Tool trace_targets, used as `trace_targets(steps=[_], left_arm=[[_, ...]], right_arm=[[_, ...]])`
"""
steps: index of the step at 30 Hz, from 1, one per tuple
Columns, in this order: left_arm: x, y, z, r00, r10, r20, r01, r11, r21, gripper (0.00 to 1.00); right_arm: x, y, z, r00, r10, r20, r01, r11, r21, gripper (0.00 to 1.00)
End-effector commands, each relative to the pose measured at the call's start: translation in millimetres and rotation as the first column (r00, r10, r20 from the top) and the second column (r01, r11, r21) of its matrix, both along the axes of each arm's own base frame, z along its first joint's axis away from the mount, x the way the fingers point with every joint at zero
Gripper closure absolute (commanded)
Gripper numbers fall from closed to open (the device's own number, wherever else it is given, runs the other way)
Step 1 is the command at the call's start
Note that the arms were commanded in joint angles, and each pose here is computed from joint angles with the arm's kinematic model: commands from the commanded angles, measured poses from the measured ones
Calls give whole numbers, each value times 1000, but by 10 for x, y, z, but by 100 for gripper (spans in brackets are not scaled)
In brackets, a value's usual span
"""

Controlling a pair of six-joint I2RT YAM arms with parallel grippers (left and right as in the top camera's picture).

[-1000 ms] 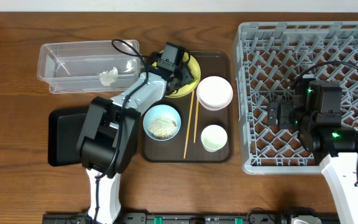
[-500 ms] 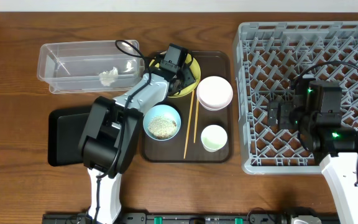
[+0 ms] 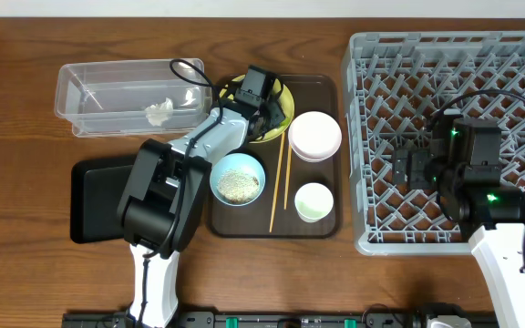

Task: Sort waste into correct bins and load items into the dishwasher rack
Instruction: 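Move the wrapper left and drop it into the clear container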

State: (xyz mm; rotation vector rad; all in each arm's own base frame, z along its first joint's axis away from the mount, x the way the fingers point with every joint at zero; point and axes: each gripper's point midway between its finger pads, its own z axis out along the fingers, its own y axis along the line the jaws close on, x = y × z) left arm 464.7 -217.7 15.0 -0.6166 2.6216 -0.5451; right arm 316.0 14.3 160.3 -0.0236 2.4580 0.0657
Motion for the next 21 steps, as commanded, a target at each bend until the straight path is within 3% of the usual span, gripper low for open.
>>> trace_targets(steps=[1,13,17,21], left_arm=[[56,98,61,999,-27,27,26,999,31,94],[177,662,1096,953,-195,230,156,971,180,94],[155,1075,1437,951,-158,267,103,972,209,94],[142,1587,1455,970,-51,239,1,978,206,94]], right_arm=[[34,-26,127,999,-15,32,15,1000,13,1],[28,-26,122,999,-15,29,15,1000,13,1],[29,-26,122,999,-15,29,15,1000,13,1],[29,-26,122,999,-15,29,15,1000,13,1]])
